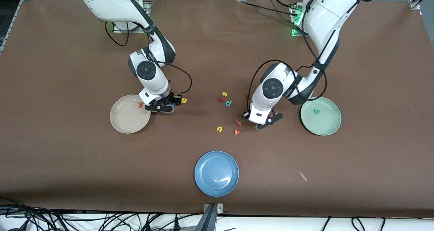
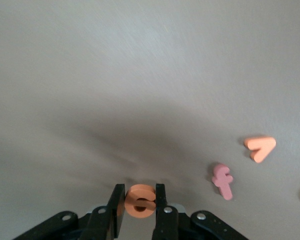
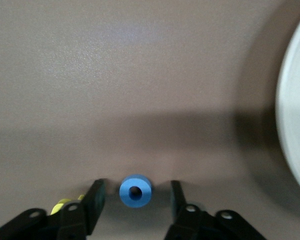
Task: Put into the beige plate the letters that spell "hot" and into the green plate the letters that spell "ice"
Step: 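Drop the orange 6 on the green plate while the right gripper drops blue o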
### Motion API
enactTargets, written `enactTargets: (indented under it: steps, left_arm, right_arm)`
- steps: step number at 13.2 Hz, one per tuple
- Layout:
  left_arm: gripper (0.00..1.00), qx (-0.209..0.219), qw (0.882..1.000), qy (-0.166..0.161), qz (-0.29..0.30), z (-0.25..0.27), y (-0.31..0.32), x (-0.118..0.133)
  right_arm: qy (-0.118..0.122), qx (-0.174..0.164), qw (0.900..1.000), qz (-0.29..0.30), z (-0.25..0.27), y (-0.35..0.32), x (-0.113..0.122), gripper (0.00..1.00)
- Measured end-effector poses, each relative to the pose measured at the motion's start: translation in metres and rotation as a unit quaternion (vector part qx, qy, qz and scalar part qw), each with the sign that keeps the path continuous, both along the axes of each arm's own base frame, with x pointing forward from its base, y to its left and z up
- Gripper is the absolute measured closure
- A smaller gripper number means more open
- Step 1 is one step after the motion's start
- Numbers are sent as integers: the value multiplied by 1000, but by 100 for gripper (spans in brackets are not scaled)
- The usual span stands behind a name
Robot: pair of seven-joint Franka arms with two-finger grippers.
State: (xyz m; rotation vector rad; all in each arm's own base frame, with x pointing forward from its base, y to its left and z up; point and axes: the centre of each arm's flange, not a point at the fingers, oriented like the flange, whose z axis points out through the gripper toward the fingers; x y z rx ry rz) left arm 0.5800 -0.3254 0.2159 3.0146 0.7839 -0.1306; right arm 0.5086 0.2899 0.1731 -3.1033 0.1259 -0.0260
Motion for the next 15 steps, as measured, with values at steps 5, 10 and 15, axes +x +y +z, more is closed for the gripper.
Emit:
enactTargets:
  steps: [5,10,15]
  left_arm:
    - [74,41,993,69,-86,57,100,21]
    - [74,14,977,131,-170,39,223,27]
    - [74,-17,971,135,-194,-8,272,18]
  right_arm:
    - [-8,4,1000,4,5,3,0,72]
    - [10,-21,999,35,72,-52,29,72]
    - [13,-28,997,70,112,-143,52,56]
